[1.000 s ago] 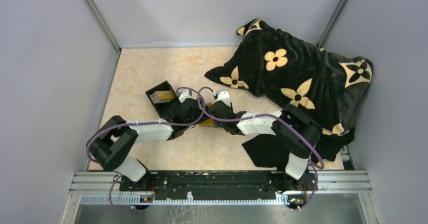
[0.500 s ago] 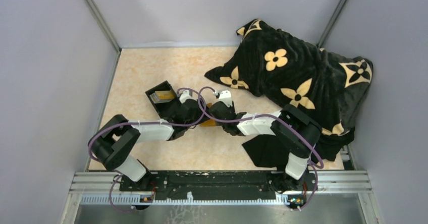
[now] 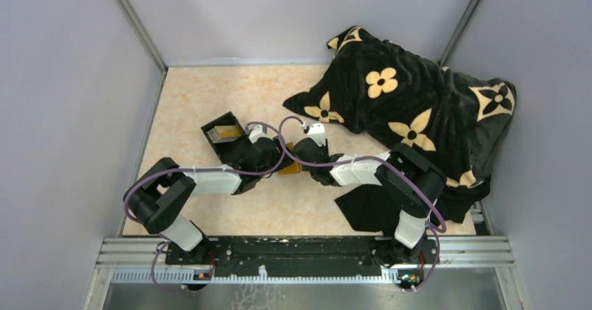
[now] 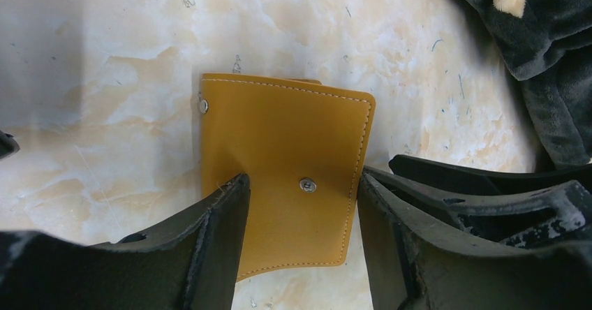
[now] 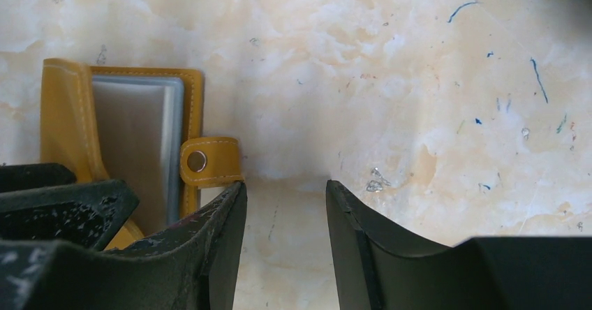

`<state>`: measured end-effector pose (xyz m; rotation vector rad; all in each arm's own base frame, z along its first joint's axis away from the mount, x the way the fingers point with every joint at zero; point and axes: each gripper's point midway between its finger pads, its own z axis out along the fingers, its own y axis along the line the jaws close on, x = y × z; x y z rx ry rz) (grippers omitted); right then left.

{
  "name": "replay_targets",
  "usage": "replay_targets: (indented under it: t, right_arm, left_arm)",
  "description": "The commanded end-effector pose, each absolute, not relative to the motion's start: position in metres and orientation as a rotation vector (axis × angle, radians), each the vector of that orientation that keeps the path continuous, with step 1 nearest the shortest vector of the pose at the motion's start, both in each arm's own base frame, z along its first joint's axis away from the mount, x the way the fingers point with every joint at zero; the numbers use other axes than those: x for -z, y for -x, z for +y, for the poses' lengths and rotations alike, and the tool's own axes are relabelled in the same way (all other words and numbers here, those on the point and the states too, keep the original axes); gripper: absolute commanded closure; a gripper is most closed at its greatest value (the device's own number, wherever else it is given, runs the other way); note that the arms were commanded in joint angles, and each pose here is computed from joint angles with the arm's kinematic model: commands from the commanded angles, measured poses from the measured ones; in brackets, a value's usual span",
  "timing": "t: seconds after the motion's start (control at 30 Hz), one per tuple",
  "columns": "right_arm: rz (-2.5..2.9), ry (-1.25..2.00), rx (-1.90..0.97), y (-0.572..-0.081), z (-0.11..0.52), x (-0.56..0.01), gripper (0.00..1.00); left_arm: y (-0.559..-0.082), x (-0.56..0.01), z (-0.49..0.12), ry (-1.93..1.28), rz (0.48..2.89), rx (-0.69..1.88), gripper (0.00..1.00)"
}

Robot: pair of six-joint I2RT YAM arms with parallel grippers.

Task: Put the credit cards into the card holder
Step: Close the card holder at the center of the board.

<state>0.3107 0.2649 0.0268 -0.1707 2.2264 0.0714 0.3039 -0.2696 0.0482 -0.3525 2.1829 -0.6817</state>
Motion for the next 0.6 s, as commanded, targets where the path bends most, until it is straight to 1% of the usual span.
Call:
replay_targets:
  t: [0.0, 0.27, 0.57]
  right_arm:
    - [2.172, 0.069, -0.034, -0.327, 0.248, -0.041, 0.54]
    - [2.186, 0.057, -0.045, -0.326, 0.245, -0.038, 0.54]
    - [2.166, 0.059, -0.109, -0.323, 0.249, -0.048, 0.55]
  left_arm:
    - [-0.276, 0.004, -0.243, 0.311, 2.363, 0.491, 0.35]
    - [-0.276, 0.004, -0.243, 0.308, 2.366, 0.485, 0.35]
    - [-0.296, -0.017, -0.261, 0.273, 2.324, 0.516, 0.23]
